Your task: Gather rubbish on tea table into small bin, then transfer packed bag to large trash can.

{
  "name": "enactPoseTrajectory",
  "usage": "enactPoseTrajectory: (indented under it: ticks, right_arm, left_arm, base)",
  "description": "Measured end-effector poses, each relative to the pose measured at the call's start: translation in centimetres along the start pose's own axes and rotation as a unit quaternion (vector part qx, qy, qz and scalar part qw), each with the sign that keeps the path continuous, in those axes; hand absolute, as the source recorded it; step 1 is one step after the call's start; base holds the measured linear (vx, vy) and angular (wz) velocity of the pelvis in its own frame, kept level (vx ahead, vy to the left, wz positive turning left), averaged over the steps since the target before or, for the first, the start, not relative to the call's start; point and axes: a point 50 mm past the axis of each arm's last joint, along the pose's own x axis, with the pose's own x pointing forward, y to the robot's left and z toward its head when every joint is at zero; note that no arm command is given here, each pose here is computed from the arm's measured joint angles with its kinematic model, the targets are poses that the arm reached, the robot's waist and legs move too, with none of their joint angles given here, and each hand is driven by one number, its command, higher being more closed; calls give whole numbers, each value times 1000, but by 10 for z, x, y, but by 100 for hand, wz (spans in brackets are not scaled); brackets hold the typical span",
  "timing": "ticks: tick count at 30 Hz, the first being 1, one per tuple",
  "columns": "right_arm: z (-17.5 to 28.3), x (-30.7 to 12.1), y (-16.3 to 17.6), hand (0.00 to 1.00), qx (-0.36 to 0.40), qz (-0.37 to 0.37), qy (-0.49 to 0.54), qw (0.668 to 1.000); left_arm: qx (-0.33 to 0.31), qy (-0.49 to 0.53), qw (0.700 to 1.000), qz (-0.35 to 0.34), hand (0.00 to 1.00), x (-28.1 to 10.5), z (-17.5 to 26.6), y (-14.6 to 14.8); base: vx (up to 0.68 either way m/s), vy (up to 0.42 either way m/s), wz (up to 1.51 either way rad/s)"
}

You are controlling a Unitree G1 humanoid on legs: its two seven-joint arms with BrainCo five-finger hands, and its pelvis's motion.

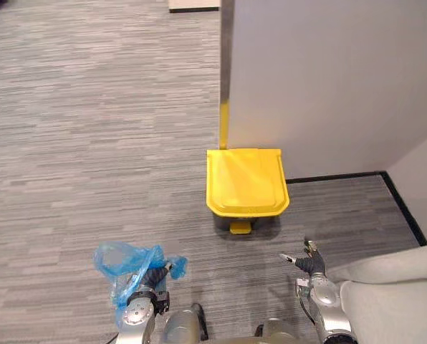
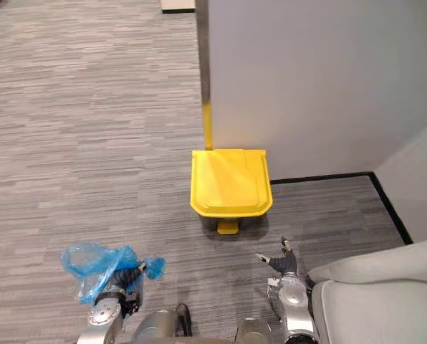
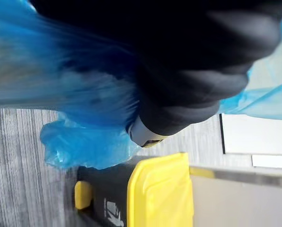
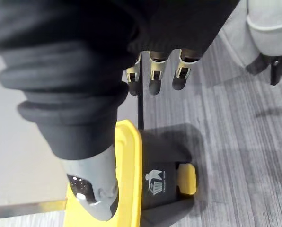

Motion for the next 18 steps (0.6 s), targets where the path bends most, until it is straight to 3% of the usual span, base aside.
enactPoseTrajectory:
  ticks: [6, 10, 18]
  right_arm:
    - [-2, 0, 6, 0, -7, 12, 6, 1000]
    - [-8, -1, -8, 0, -26, 0, 13, 1000]
    - [-12, -2, -16, 0, -16, -17, 20, 1000]
  left_arm:
    - [12, -16, 1000, 4, 100, 9, 11, 6]
    - [-13, 1, 1000, -10, 100, 7, 2, -11]
    - [-13, 0, 1000, -10, 100, 8, 3, -11]
  base:
    - [168, -67, 16]
    - [209, -109, 8]
    - [34, 5, 5]
